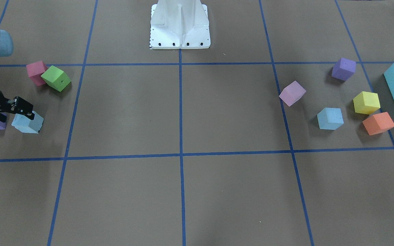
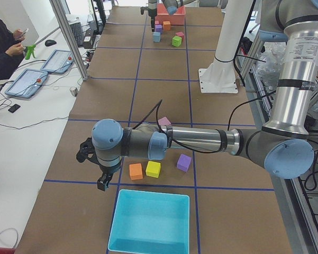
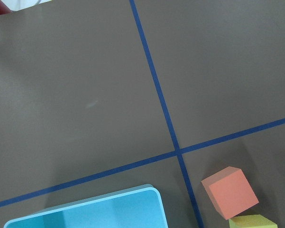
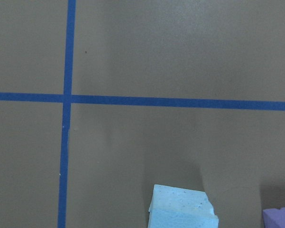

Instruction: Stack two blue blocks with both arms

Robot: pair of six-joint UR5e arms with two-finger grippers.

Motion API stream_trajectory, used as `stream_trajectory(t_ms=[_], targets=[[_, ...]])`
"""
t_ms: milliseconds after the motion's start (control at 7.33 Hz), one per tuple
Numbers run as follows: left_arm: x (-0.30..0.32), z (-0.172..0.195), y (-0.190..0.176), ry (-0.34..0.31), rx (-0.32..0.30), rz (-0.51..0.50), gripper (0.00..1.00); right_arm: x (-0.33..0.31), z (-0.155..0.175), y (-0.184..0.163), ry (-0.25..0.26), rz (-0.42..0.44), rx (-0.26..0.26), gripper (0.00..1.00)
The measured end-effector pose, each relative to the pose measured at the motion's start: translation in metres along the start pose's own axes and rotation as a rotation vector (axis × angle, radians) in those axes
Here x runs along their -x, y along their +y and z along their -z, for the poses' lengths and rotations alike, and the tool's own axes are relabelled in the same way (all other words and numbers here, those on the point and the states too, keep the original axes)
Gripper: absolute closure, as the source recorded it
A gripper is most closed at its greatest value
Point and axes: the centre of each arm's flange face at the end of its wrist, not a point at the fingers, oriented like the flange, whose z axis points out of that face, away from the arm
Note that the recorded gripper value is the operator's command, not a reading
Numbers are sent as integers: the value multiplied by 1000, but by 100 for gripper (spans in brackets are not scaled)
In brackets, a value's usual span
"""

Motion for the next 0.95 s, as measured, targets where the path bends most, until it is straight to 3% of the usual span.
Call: stream_trajectory(t_ms=[273, 955], targets=[[0, -1, 1, 0, 1, 1, 2, -12, -20, 3, 37, 3, -4, 0], [1, -1, 2, 0, 1, 1, 2, -30, -43, 6, 35, 14, -15, 0]])
